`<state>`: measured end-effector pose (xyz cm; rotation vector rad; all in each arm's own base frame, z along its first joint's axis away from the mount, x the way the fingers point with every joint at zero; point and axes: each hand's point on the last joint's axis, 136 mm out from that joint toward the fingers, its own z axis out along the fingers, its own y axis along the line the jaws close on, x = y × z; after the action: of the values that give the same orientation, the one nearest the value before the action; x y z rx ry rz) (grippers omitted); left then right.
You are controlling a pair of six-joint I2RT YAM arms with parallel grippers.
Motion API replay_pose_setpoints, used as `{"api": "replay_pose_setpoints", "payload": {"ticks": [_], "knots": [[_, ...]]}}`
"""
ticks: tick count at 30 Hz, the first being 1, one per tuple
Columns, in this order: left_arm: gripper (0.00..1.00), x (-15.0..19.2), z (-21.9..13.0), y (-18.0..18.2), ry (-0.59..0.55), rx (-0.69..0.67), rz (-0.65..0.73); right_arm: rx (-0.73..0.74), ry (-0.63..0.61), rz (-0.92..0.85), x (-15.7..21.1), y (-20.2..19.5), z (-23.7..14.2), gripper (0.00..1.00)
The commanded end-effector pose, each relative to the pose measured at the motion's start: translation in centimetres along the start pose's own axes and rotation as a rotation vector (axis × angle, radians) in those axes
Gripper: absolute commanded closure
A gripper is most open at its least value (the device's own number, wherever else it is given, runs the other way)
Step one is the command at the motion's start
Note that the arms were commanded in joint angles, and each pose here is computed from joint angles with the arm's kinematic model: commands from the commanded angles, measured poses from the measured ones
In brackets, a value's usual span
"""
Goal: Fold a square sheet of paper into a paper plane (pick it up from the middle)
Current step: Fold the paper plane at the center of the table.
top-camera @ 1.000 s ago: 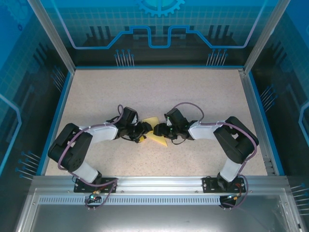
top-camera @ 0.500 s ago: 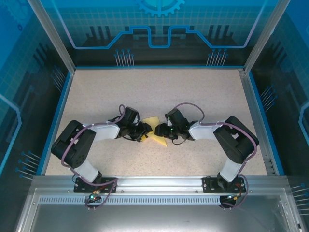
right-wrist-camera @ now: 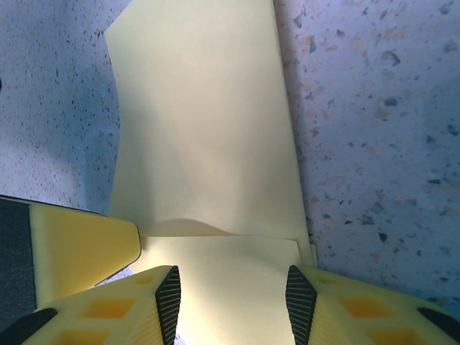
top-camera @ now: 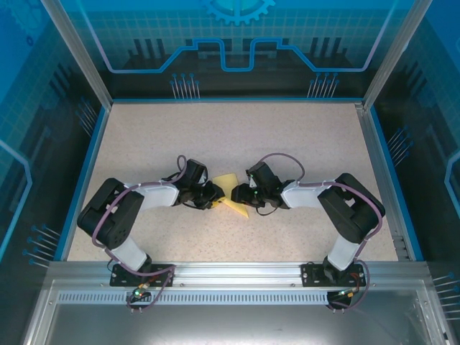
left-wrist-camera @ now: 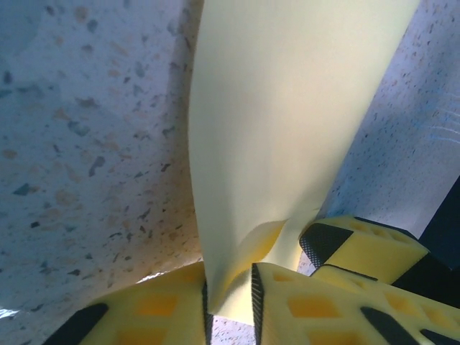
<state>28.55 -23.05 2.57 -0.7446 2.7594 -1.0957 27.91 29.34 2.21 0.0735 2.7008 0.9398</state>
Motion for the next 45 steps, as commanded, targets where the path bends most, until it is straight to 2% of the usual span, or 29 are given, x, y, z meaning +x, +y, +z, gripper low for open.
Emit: {"api": "replay_pose_setpoints", "payload": {"ticks": [1, 11, 18, 21, 24, 26, 29, 33, 38, 45], "knots": [[0.82, 0.0, -0.3, -1.3, -0.001, 0.035, 0.024, 0.149, 0.092, 0.006, 2.9, -4.4, 0.4, 0.54], [0.96, 0.6, -0.5, -1.5, 0.003, 0.007, 0.065, 0.099, -0.033, -0.285, -0.6, -1.1, -1.9, 0.53], [0.97, 0.6, -1.7, -2.1, -0.044, -0.042, 0.066, 0.055, -0.216, -0.508, -1.9, 0.8, -5.4, 0.40], [0.97, 0.8, -2.3, -2.4, -0.068, -0.067, 0.055, 0.074, -0.298, -0.677, -1.2, 1.3, -6.6, 0.37], [0.96, 1.0, -2.8, -2.9, -0.088, -0.090, 0.054, 0.117, -0.323, -0.878, 0.6, 1.7, -6.6, 0.39], [0.96, 1.0, -3.0, -3.2, -0.093, -0.099, 0.052, 0.133, -0.305, -0.949, 1.7, 1.7, -6.1, 0.43], [0.96, 1.1, -3.0, -3.5, -0.095, -0.109, 0.055, 0.140, -0.348, -1.024, 2.3, 2.7, -5.3, 0.47], [0.96, 1.3, -2.9, -3.6, -0.090, -0.111, 0.052, 0.194, -0.375, -1.066, 2.4, 3.1, -3.6, 0.55], [0.96, 1.3, -3.0, -3.6, -0.091, -0.115, 0.051, 0.239, -0.417, -1.104, 2.1, 3.5, -1.7, 0.60], [0.96, 1.3, -3.2, -3.4, -0.094, -0.114, 0.045, 0.251, -0.506, -1.075, 1.0, 3.7, -1.6, 0.64]]}}
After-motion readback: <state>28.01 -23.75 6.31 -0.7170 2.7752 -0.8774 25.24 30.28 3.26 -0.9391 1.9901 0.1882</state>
